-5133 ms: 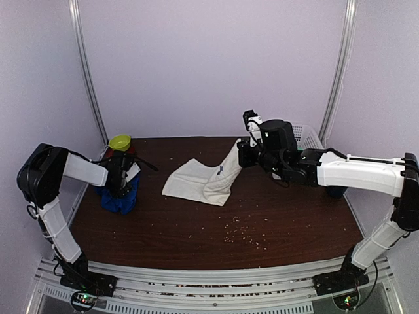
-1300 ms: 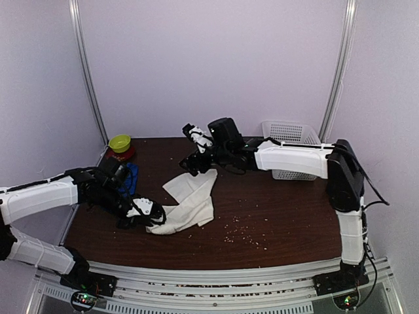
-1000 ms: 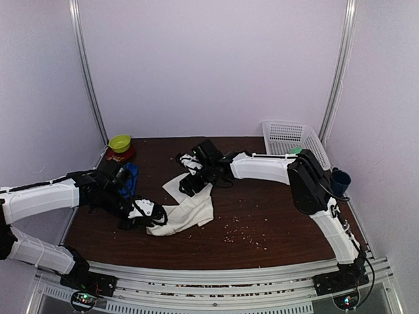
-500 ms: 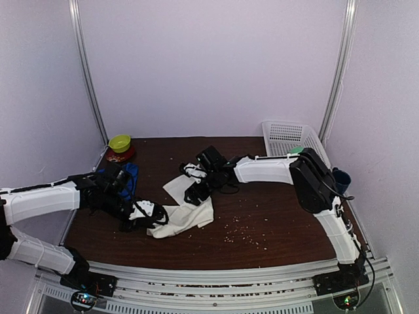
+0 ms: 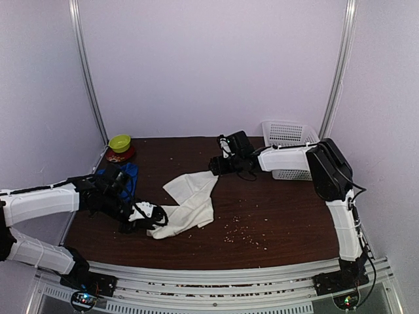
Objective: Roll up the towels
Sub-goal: Adjust the towel at the center of the board.
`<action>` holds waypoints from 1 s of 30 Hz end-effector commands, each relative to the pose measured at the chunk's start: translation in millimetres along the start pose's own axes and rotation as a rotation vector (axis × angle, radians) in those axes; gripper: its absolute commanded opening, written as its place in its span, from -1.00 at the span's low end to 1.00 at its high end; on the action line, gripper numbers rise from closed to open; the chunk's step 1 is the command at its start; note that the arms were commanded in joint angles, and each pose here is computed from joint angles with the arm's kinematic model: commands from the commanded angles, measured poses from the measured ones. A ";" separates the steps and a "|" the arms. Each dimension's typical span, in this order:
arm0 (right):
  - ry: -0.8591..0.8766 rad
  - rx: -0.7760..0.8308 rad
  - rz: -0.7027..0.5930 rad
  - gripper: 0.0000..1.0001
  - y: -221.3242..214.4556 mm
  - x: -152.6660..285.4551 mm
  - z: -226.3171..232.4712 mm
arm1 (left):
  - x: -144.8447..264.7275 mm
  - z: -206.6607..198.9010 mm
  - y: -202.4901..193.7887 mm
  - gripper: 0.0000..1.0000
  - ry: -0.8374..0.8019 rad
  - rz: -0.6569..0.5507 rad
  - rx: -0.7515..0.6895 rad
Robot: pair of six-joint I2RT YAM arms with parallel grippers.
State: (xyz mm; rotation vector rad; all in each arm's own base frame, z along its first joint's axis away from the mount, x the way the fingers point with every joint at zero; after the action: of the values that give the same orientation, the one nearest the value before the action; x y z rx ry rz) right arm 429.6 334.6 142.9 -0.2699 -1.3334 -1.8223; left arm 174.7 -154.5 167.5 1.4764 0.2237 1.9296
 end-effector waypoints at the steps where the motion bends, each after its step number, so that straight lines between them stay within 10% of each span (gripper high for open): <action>1: 0.010 -0.088 -0.030 0.58 1.2 -11.7 1.4 | 1.8 2.4 2.2 -1.00 0.037 -0.035 -0.006; 16: -0.027 -0.134 0.017 0.42 -19.3 -37.2 -10.7 | 4.9 1.5 3.8 -1.00 0.061 -0.047 -0.012; 30: 0.051 -0.221 0.060 -0.19 -37.2 -45.7 -10.3 | 6.4 2.2 4.8 -1.00 0.074 -0.052 -0.017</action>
State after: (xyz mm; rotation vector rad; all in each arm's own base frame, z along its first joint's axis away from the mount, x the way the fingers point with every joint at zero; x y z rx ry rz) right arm 438.8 347.9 100.0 -0.3531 -1.1315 -1.9204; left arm 172.4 -153.8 171.5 1.4281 0.2475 1.9386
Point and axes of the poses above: each gripper's point midway between its finger pads, its own x axis back along the fingers, its own z axis along the line the jaws close on, y = z × x, the point moved 10 cm from there along x, back along the fingers, and after that the axes turned 15 degrees about -x, right-handed, at the moved point
